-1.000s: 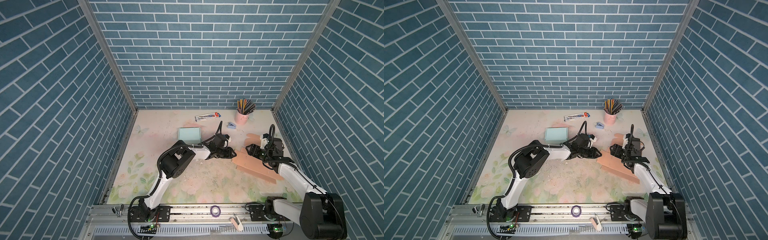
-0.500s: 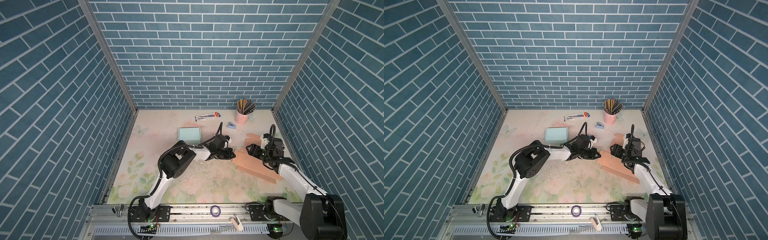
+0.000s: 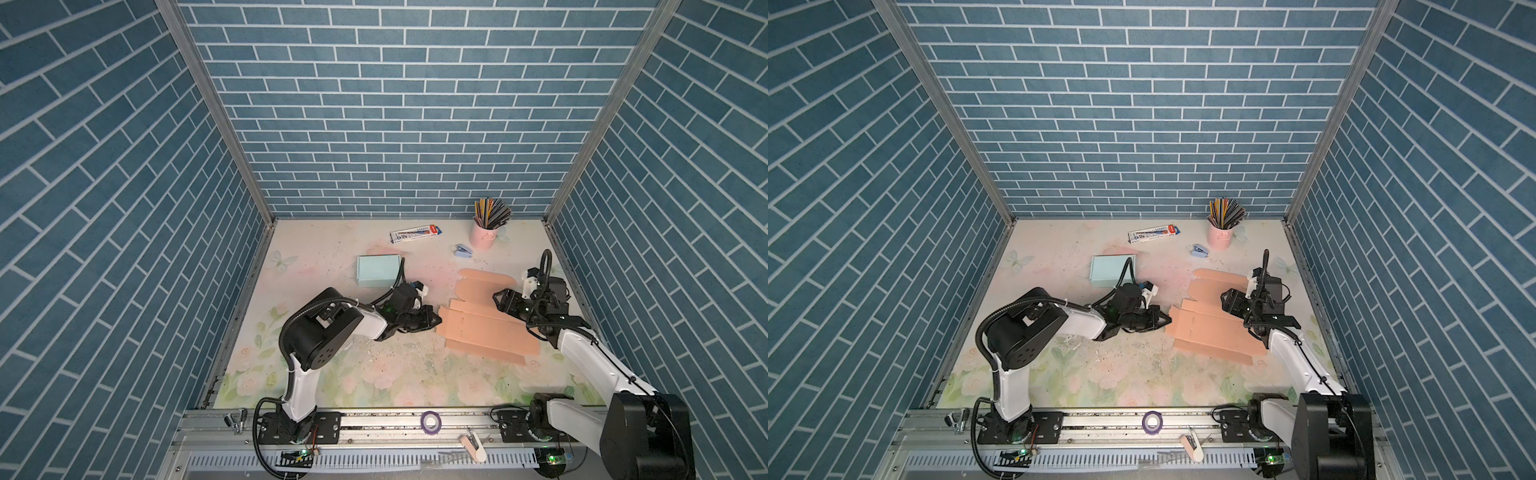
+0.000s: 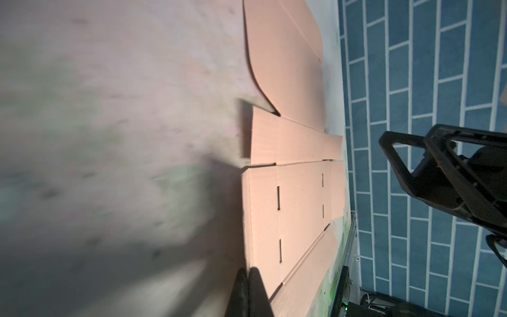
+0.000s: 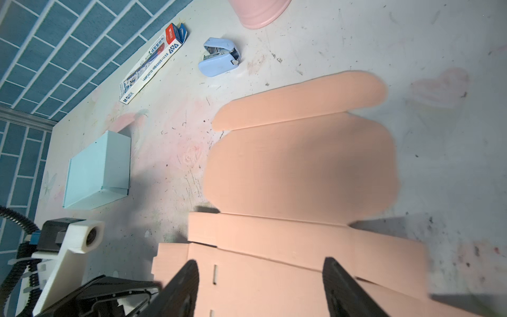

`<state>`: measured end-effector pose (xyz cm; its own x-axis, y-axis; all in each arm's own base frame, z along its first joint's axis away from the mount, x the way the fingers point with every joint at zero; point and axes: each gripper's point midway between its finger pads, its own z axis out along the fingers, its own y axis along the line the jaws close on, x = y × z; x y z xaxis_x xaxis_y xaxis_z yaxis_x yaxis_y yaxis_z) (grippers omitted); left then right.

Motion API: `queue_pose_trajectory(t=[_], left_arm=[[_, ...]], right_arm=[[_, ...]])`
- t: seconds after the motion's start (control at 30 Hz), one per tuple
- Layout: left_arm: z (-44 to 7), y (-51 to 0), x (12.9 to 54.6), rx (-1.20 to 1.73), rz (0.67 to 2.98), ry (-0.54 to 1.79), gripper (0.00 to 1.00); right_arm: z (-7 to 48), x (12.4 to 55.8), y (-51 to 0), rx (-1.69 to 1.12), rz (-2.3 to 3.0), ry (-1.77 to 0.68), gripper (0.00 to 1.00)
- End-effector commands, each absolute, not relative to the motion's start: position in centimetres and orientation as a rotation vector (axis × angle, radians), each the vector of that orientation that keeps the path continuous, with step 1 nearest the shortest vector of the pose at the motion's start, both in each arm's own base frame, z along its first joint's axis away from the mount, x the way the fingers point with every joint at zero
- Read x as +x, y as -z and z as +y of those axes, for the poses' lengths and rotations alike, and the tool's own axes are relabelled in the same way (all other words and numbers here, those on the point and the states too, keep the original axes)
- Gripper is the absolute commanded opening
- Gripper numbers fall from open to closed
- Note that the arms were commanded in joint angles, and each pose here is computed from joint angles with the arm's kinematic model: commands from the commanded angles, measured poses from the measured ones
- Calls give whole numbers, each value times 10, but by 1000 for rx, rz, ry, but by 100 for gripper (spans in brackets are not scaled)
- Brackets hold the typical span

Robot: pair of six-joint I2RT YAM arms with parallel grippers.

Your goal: Fold the paper box

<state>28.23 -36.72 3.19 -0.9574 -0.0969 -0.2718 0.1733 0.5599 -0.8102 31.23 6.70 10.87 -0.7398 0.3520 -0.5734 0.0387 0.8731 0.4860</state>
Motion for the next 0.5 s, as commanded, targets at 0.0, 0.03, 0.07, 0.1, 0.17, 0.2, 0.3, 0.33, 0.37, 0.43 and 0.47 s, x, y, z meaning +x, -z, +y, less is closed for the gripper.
queue_pose_trajectory(t=[0.0, 0.03, 0.07, 0.1, 0.17, 0.2, 0.3, 0.33, 0.37, 0.43, 0.47], left_arm=[[-340, -45, 301, -61, 2401, 1309, 0], [-329, -40, 299, -91, 2406, 1290, 0], [-319, -37, 299, -125, 2401, 1269, 0], [-309, -36, 300, -157, 2391, 1249, 0], [-294, -34, 302, -206, 2373, 1228, 0], [-288, -34, 304, -221, 2367, 1220, 0], [-270, -33, 309, -273, 2347, 1197, 0], [-264, -32, 310, -289, 2344, 1187, 0], [-258, -30, 311, -304, 2343, 1177, 0], [-250, -29, 313, -322, 2334, 1168, 0], [-245, -29, 314, -338, 2328, 1163, 0]], right_arm=[[73, 316, -112, 279, 2342, -628, 71], [74, 317, -112, 277, 2341, -631, 71], [77, 317, -112, 271, 2342, -635, 71], [78, 317, -112, 268, 2342, -636, 71], [82, 317, -111, 254, 2345, -636, 71], [83, 318, -111, 251, 2347, -638, 71], [90, 317, -109, 238, 2354, -651, 71], [91, 317, -109, 234, 2353, -651, 70], [93, 316, -108, 229, 2355, -652, 71], [96, 315, -107, 221, 2357, -651, 70], [98, 314, -106, 216, 2360, -651, 70]])
